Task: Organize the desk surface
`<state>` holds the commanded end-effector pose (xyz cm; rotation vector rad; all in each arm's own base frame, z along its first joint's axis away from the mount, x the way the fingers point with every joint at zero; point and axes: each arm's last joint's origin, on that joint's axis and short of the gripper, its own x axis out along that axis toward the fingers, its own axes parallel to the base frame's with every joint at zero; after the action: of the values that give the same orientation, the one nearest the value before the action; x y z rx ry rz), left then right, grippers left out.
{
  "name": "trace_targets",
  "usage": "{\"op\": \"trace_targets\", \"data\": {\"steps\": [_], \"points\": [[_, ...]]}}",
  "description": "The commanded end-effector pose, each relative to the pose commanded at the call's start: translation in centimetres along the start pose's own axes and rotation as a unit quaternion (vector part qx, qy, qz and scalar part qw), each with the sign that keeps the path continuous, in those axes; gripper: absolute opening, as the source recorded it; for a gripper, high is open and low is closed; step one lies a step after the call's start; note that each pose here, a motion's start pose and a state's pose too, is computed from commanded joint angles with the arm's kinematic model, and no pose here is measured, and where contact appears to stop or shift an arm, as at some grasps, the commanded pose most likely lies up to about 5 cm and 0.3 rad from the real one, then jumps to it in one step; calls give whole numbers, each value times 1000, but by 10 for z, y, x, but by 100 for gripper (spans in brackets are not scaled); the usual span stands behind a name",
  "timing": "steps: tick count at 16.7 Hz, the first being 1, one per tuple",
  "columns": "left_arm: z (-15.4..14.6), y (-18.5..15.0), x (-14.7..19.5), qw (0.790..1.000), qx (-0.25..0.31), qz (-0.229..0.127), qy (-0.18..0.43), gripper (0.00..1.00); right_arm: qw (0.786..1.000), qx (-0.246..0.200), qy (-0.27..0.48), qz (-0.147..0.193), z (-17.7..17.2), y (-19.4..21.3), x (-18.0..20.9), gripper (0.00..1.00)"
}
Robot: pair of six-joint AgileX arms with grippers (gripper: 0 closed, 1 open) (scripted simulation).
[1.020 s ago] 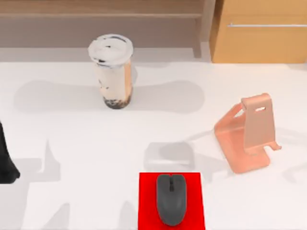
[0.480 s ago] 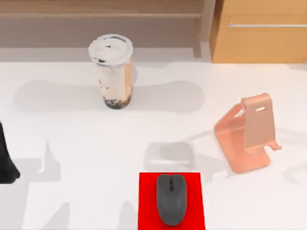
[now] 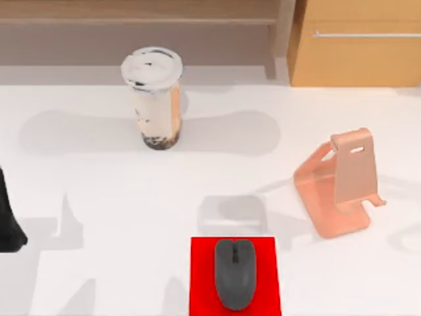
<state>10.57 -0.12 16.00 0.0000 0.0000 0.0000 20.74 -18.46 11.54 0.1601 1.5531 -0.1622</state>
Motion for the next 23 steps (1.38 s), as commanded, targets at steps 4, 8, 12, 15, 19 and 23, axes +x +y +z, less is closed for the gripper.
{"op": "trace_targets", "data": {"steps": [4,8,12,15,19,23], "points": [[0,0,0,1000,0,0,0,100,1000,0,1,0,0,0,-12,0],[0,0,0,1000,0,0,0,100,1000,0,3,1,0,0,-25,0],[0,0,0,1000,0,0,0,100,1000,0,0,0,0,0,-29,0],[0,0,0,1000,0,0,0,100,1000,-2,-5,-5,2,3,-30,0],[0,0,0,1000,0,0,0,100,997,-37,-56,-44,13,41,-43,0],[0,0,0,1000,0,0,0,100,979,-101,-158,-75,12,115,-63,0]]}}
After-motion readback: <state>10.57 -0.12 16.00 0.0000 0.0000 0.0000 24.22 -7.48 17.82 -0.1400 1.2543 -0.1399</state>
